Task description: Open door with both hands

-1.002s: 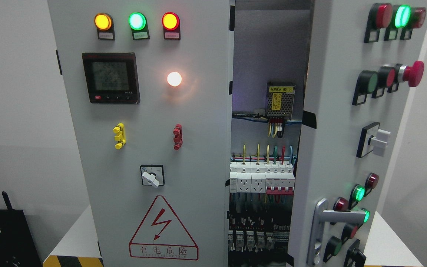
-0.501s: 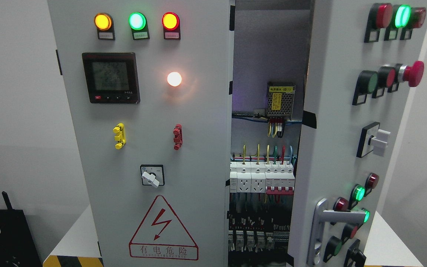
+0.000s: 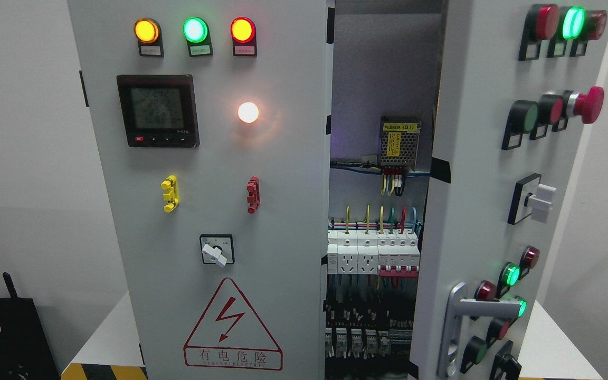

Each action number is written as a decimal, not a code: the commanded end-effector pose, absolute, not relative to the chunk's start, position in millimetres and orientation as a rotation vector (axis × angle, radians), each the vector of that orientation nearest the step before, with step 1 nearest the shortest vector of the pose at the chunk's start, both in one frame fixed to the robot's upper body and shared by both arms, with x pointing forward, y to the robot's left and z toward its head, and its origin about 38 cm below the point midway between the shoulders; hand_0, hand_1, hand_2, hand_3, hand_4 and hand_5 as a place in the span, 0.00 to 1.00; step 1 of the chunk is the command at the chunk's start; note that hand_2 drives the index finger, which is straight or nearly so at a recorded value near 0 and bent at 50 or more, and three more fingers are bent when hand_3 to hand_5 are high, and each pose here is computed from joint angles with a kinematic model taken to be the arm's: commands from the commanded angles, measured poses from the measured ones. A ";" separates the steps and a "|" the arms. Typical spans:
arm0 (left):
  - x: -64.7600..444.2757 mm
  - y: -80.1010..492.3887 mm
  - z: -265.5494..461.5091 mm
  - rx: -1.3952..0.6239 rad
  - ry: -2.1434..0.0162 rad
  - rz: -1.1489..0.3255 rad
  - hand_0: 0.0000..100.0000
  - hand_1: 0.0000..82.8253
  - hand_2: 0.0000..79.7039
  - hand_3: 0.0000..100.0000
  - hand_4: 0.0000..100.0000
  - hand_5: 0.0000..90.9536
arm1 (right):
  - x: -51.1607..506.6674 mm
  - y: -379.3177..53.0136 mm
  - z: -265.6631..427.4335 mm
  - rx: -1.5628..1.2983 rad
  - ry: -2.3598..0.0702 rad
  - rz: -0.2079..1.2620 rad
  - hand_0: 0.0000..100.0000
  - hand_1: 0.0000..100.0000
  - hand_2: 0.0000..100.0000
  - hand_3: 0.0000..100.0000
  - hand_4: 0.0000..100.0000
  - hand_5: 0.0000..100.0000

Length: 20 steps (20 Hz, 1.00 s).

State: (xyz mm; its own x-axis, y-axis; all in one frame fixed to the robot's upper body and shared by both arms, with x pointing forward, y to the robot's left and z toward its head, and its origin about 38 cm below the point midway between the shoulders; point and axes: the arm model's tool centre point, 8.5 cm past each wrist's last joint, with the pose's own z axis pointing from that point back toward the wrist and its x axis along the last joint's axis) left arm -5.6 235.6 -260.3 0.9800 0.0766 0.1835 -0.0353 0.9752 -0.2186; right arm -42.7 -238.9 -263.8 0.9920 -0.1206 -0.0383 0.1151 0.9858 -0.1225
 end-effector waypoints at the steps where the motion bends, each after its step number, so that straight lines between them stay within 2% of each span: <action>1: 48.8 239.1 -247.1 -0.232 -0.417 0.009 0.12 0.47 0.00 0.00 0.00 0.00 | -42.8 -237.4 -263.9 -0.118 0.044 -0.120 0.06 0.00 0.00 0.00 0.00 0.00; 10: 115.4 273.6 -195.5 -0.191 -0.733 -0.024 0.12 0.47 0.00 0.00 0.00 0.00 | -41.8 -237.4 -264.0 -0.118 0.042 -0.121 0.06 0.00 0.00 0.00 0.00 0.00; 20: 159.9 297.4 -127.2 -0.238 -0.982 -0.063 0.12 0.47 0.00 0.00 0.00 0.00 | -41.8 -232.5 -264.1 -0.110 0.043 -0.125 0.06 0.00 0.00 0.00 0.00 0.00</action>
